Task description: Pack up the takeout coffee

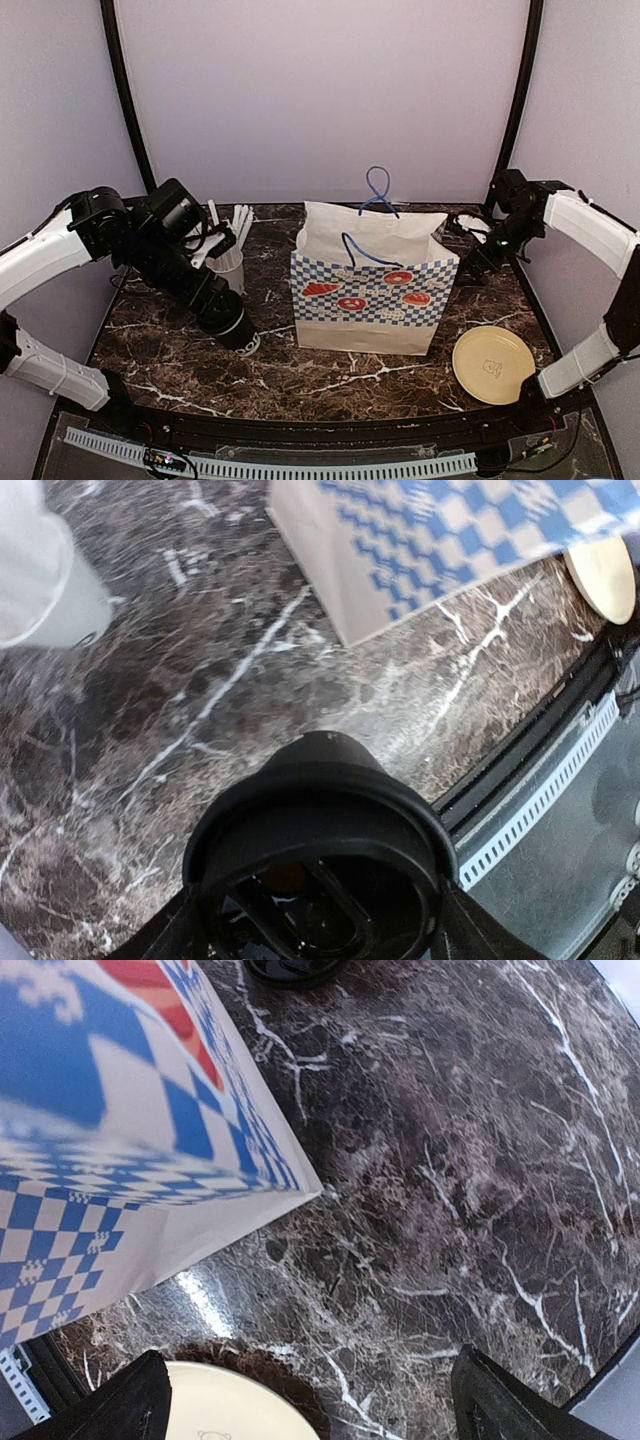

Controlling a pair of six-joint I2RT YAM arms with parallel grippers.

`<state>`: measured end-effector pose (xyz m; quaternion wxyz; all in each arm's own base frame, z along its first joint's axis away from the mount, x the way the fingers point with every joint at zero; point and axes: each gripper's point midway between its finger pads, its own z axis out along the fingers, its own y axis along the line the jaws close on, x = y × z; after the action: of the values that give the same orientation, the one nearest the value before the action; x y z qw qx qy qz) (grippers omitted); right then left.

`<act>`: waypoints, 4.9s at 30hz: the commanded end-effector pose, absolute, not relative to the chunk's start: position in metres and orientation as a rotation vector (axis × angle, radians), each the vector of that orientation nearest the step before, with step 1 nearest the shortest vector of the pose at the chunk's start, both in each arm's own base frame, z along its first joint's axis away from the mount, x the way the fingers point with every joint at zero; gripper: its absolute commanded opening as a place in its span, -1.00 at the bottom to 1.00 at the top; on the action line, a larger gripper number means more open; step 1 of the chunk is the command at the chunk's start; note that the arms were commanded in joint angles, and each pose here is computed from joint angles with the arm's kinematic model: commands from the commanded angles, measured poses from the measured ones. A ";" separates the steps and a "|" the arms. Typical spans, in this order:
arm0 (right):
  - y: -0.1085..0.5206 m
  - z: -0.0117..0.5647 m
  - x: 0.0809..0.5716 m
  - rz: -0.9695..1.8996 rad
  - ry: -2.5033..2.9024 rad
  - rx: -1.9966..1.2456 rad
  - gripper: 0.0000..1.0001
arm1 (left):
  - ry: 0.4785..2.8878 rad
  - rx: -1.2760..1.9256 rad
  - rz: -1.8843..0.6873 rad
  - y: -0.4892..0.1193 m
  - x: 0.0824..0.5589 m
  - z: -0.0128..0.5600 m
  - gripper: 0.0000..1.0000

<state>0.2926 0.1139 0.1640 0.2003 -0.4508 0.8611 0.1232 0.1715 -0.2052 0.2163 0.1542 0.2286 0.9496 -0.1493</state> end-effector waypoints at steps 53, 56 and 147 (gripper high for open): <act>0.203 0.300 0.091 0.870 1.591 -1.790 0.70 | 2.146 0.488 -0.304 -0.223 0.237 0.331 0.93; 0.223 0.317 0.079 0.863 1.464 -1.902 0.67 | 2.199 0.433 -0.312 -0.222 0.244 0.320 0.91; 0.278 0.502 0.131 0.625 1.105 -1.661 0.30 | 1.895 0.947 -0.418 -0.315 0.330 0.400 0.86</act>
<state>0.1272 0.2991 0.4962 0.4766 -0.7111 0.4330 0.2825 0.3340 -0.2664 0.4289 0.5351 0.2821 0.7898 -0.1017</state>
